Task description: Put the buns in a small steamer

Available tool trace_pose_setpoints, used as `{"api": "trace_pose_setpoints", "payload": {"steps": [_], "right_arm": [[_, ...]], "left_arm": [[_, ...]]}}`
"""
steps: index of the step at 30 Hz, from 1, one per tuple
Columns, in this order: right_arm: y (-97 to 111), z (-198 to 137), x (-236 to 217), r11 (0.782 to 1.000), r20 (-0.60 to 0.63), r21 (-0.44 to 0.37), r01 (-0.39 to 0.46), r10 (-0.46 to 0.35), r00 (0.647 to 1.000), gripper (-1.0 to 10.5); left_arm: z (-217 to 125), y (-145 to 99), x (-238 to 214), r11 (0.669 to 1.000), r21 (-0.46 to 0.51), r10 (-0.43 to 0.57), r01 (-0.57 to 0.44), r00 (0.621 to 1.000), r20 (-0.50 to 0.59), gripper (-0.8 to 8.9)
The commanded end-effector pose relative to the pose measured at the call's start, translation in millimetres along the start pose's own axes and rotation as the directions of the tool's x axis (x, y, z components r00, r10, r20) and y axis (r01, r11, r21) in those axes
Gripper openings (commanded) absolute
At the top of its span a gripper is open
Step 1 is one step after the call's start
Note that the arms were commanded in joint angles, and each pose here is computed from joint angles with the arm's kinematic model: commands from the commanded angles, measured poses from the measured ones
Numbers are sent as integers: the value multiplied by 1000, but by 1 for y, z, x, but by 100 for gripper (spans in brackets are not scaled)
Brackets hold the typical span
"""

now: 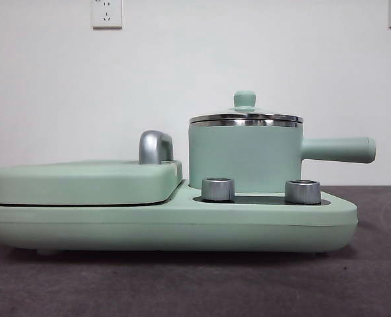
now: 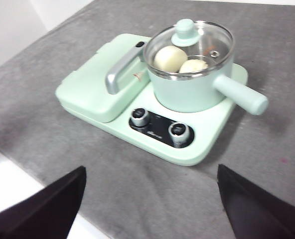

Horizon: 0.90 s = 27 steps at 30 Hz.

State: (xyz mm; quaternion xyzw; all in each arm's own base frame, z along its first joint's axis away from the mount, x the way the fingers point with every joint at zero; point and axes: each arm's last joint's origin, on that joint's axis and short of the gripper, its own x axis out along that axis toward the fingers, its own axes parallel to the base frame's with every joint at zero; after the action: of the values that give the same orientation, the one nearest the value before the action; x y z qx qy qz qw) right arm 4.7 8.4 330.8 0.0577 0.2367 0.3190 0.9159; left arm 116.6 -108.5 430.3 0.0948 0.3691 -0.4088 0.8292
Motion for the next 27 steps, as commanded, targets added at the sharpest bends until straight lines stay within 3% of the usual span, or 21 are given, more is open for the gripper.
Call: {"api": "trace_pose_setpoints", "payload": {"steps": [1,4,9,11,12,13,14,27], "right_arm": [[2,2,-1,999,12,-28,-38,38,999,420],[3,4,-1,997,24,-49,-64,66,998,420],[3,6,-1,996,46,-54,-68,70,996,420],[3,6,-1,996,49,-55,-68,71,996,381],[3,6,-1,996,48,-55,-68,71,996,232],[3,6,-1,996,47,-54,-68,71,996,2],[3,6,-1,996,47,-58,-67,70,996,24],[3,6,-1,996,49,-58,-65,68,996,15]], "left_arm": [[-28,2,13,998,-61,-3,8,997,79,429],[-61,4,23,988,-148,-7,35,983,184,429],[-102,8,37,959,-276,6,69,965,261,427],[-112,9,39,948,-315,48,39,963,264,297],[-115,10,40,947,-320,63,25,963,262,117],[-117,10,39,947,-321,77,12,962,261,-8],[-118,11,39,945,-326,96,-4,960,265,27],[-117,11,37,945,-328,110,-12,953,282,7]]}}
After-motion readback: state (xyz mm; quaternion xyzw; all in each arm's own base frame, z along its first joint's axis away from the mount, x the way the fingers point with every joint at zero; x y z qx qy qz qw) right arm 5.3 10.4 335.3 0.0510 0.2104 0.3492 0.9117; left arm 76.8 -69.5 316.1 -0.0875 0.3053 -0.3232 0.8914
